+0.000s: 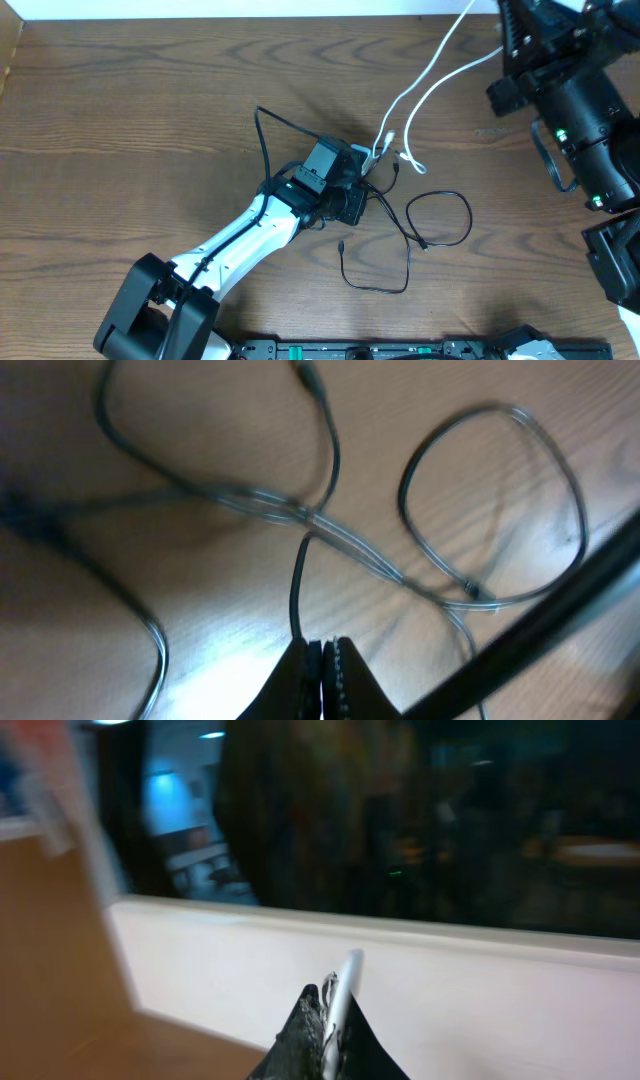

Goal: Untangle cables
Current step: 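Carry the white cable to the right table edge and drop it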

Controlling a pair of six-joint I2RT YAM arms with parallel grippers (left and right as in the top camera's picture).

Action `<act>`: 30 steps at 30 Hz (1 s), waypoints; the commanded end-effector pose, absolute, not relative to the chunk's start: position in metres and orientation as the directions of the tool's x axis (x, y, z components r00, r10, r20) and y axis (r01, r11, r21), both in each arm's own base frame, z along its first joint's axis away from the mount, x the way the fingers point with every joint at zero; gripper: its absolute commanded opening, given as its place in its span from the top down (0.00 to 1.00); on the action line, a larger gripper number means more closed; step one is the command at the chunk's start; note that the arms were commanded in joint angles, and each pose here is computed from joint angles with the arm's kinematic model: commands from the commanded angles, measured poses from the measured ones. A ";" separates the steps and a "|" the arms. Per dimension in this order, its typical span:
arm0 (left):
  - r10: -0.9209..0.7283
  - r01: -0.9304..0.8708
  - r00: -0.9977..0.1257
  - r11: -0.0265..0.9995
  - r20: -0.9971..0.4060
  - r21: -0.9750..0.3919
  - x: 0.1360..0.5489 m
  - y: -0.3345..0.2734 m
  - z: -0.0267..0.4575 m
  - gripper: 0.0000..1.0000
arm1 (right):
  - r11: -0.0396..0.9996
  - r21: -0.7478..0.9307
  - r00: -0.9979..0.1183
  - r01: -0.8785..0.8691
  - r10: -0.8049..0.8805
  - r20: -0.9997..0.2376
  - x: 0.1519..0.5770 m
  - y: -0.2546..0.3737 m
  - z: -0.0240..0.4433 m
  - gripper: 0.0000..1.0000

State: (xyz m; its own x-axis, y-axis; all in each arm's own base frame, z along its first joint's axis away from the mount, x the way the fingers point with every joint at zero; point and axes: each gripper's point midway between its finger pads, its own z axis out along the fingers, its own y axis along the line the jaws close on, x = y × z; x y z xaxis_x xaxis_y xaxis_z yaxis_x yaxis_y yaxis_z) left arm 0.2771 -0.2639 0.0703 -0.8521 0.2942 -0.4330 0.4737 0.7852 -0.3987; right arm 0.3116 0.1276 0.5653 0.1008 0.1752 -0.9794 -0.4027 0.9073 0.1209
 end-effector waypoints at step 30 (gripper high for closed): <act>0.162 0.360 -0.805 0.898 -0.570 -0.253 0.278 -0.186 0.155 0.92 | 0.658 -0.120 -0.485 0.743 0.407 -0.774 0.368 -0.245 0.300 0.93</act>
